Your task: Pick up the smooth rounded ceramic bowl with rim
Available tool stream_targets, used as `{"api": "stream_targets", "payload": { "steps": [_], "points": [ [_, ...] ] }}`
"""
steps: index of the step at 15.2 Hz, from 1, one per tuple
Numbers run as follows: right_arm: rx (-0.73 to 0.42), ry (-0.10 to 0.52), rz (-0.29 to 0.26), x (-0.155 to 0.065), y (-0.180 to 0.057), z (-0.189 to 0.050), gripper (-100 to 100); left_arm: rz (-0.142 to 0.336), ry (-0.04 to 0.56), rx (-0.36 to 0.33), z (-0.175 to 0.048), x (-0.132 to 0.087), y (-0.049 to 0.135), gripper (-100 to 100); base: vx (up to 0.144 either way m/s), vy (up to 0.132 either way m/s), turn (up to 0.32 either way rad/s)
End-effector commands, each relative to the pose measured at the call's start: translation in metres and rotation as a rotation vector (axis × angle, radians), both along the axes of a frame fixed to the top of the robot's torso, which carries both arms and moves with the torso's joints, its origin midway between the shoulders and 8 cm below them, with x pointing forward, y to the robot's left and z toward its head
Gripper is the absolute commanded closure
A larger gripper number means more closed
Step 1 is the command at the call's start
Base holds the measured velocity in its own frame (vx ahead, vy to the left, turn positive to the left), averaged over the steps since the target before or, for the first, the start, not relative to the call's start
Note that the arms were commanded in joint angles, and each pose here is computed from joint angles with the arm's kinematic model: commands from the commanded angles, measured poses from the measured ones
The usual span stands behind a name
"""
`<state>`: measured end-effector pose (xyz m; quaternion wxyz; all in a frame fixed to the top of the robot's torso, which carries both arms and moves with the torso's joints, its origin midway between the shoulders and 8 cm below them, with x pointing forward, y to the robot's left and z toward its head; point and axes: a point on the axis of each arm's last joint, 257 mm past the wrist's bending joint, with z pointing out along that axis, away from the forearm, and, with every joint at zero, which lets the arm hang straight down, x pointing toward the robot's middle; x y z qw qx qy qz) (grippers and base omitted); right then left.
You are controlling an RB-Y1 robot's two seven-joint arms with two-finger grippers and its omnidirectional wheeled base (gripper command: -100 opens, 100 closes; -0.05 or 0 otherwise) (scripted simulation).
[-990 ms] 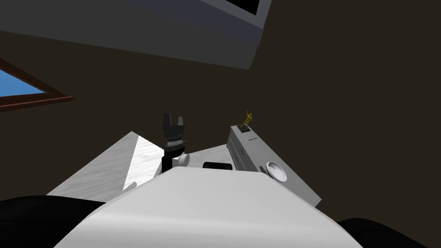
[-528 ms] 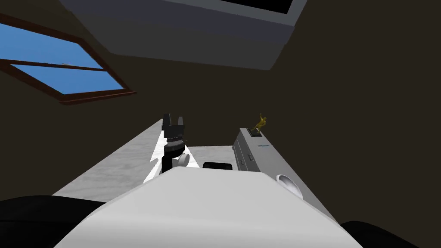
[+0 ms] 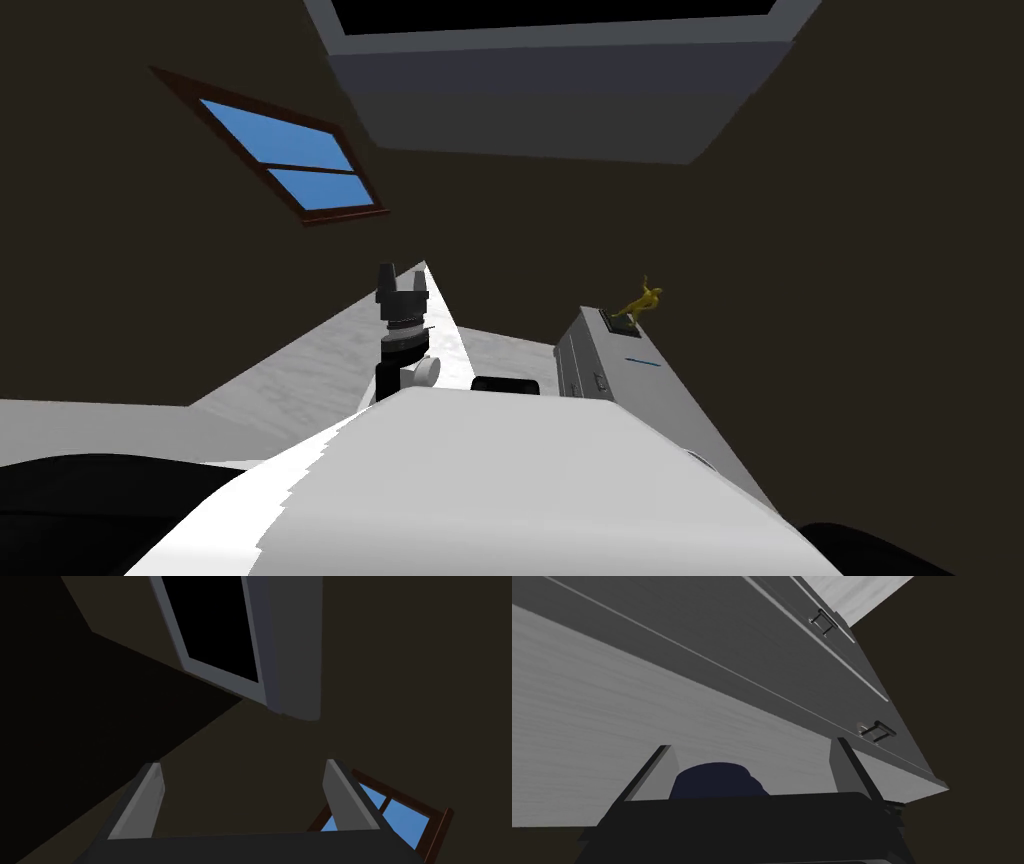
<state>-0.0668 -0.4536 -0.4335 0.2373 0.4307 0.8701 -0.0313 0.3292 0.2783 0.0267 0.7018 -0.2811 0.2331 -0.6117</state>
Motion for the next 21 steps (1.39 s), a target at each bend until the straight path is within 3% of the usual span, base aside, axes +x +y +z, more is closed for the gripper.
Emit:
{"api": "stream_targets", "payload": {
  "steps": [1, 2, 3, 5, 6, 7, 8, 9, 10, 11, 12, 13, 14, 15, 16, 17, 18, 21],
  "points": [
    [-0.025, 0.126, -0.004, -0.05, -0.012, -0.004, -100, 0.0, 0.0, 0.0, 0.0, 0.0, 0.0, 0, -0.079, 0.006, 0.558],
    [-0.025, 0.126, -0.004, -0.05, -0.012, -0.004, -100, 0.0, 0.0, 0.0, 0.0, 0.0, 0.0, 0, -0.08, 0.008, 0.556],
    [-0.038, 0.21, -0.006, -0.084, -0.016, -0.002, -100, 0.0, 0.0, 0.0, 0.0, 0.0, 0.0, 0, -0.081, 0.016, 0.512],
    [-0.039, 0.211, -0.007, -0.085, -0.016, -0.002, -100, 0.0, 0.0, 0.0, 0.0, 0.0, 0.0, 0, -0.066, 0.016, 0.414],
    [-0.049, 0.291, -0.009, -0.117, -0.019, 0.001, -100, 0.0, 0.0, 0.0, 0.0, 0.0, 0.0, 0, -0.057, 0.028, 0.443],
    [-0.049, 0.291, -0.009, -0.117, -0.019, 0.001, -100, 0.0, 0.0, 0.0, 0.0, 0.0, 0.0, 0, -0.058, 0.03, 0.453],
    [-0.057, 0.367, -0.01, -0.148, -0.021, 0.005, -100, 0.0, 0.0, 0.0, 0.0, 0.0, 0.0, 0, -0.068, 0.04, 0.465],
    [-0.057, 0.367, -0.01, -0.148, -0.021, 0.005, -100, 0.0, 0.0, 0.0, 0.0, 0.0, 0.0, 0, -0.071, 0.038, 0.536],
    [-0.062, 0.436, -0.012, -0.176, -0.021, 0.01, -100, 0.0, 0.0, 0.0, 0.0, 0.0, 0.0, 0, -0.066, 0.03, 0.554],
    [-0.062, 0.436, -0.012, -0.176, -0.021, 0.01, -100, 0.0, 0.0, 0.0, 0.0, 0.0, 0.0, 0, -0.064, 0.023, 0.521],
    [-0.064, 0.499, -0.012, -0.202, -0.02, 0.016, -100, 0.0, 0.0, 0.0, 0.0, 0.0, 0.0, 0, -0.068, 0.031, 0.502],
    [-0.064, 0.499, -0.012, -0.202, -0.02, 0.016, -100, 0.0, 0.0, 0.0, 0.0, 0.0, 0.0, 0, -0.063, 0.036, 0.465],
    [-0.064, 0.556, -0.013, -0.224, -0.019, 0.021, -100, 0.0, 0.0, 0.0, 0.0, 0.0, 0.0, 0, -0.063, 0.037, 0.478],
    [-0.064, 0.556, -0.013, -0.224, -0.019, 0.021, -100, 0.0, 0.0, 0.0, 0.0, 0.0, 0.0, 0, -0.06, 0.033, 0.417],
    [-0.062, 0.605, -0.012, -0.243, -0.016, 0.026, -100, 0.0, 0.0, 0.0, 0.0, 0.0, 0.0, 0, -0.063, 0.036, 0.447],
    [-0.062, 0.605, -0.012, -0.243, -0.016, 0.026, -100, 0.0, 0.0, 0.0, 0.0, 0.0, 0.0, 0, -0.057, 0.03, 0.425],
    [-0.057, 0.645, -0.011, -0.258, -0.012, 0.03, -100, 0.0, 0.0, 0.0, 0.0, 0.0, 0.0, 0, -0.046, 0.036, 0.52],
    [-0.05, 0.678, -0.01, -0.27, -0.008, 0.032, -100, 0.0, 0.0, 0.0, 0.0, 0.0, 0.0, 0, -0.041, 0.028, 0.374]
  ]
}}
